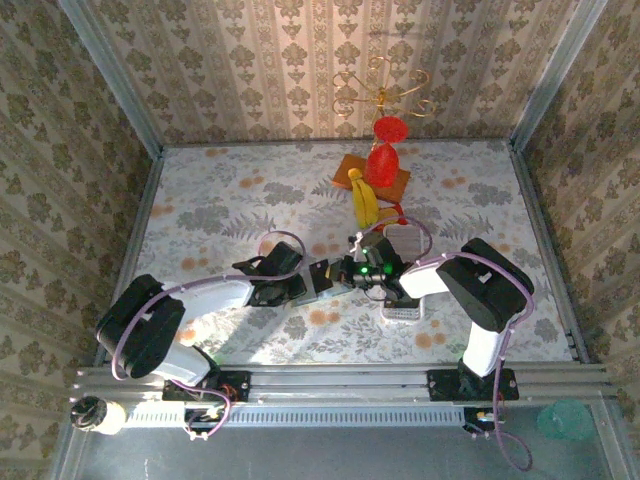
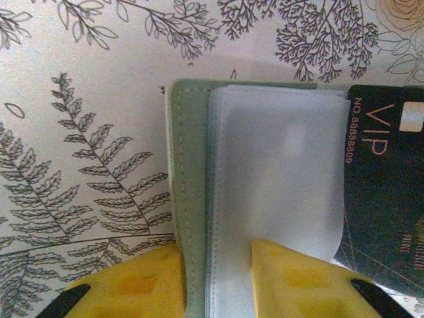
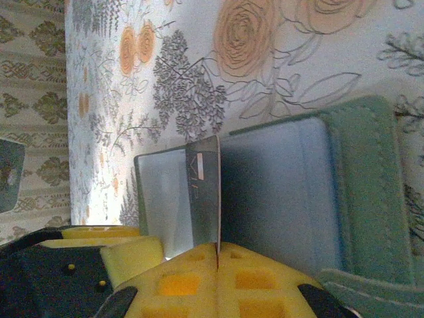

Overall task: Put the credit cards into the card holder
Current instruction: Insert the credit card into the card slot.

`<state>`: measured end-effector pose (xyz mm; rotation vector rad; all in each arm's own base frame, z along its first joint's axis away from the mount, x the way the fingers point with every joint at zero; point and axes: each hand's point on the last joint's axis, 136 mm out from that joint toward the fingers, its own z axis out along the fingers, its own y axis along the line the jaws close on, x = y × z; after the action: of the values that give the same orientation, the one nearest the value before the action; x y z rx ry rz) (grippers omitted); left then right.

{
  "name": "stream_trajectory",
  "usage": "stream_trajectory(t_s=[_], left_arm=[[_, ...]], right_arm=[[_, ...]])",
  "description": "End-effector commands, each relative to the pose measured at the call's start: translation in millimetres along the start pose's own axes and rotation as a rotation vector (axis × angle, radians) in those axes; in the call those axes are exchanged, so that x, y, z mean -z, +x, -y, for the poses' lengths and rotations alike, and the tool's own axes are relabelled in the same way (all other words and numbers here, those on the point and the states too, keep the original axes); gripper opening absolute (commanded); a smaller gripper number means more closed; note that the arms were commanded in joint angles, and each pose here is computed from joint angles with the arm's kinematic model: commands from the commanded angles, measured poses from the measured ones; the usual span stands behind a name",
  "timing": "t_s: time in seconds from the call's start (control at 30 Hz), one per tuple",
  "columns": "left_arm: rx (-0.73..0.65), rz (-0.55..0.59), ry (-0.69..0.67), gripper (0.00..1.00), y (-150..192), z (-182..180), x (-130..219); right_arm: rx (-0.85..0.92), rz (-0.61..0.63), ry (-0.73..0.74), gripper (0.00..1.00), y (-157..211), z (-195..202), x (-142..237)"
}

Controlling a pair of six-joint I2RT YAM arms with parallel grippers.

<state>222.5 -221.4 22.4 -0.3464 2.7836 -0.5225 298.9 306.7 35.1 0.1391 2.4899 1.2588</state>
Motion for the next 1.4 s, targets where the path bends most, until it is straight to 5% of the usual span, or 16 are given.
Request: stream_trajectory(t_s=[0.0,1.37], left_arm=[[0.012,-0.073,-0.088,0.29,24,-30,-7],[0.007,-0.072,-0.085,0.27,25,-27,-9]], right_arm=[[-0.035,0.01,0.078,0.0,8,20,3],[-0.021,0.053,0.1,0.0,-10,32,-8]])
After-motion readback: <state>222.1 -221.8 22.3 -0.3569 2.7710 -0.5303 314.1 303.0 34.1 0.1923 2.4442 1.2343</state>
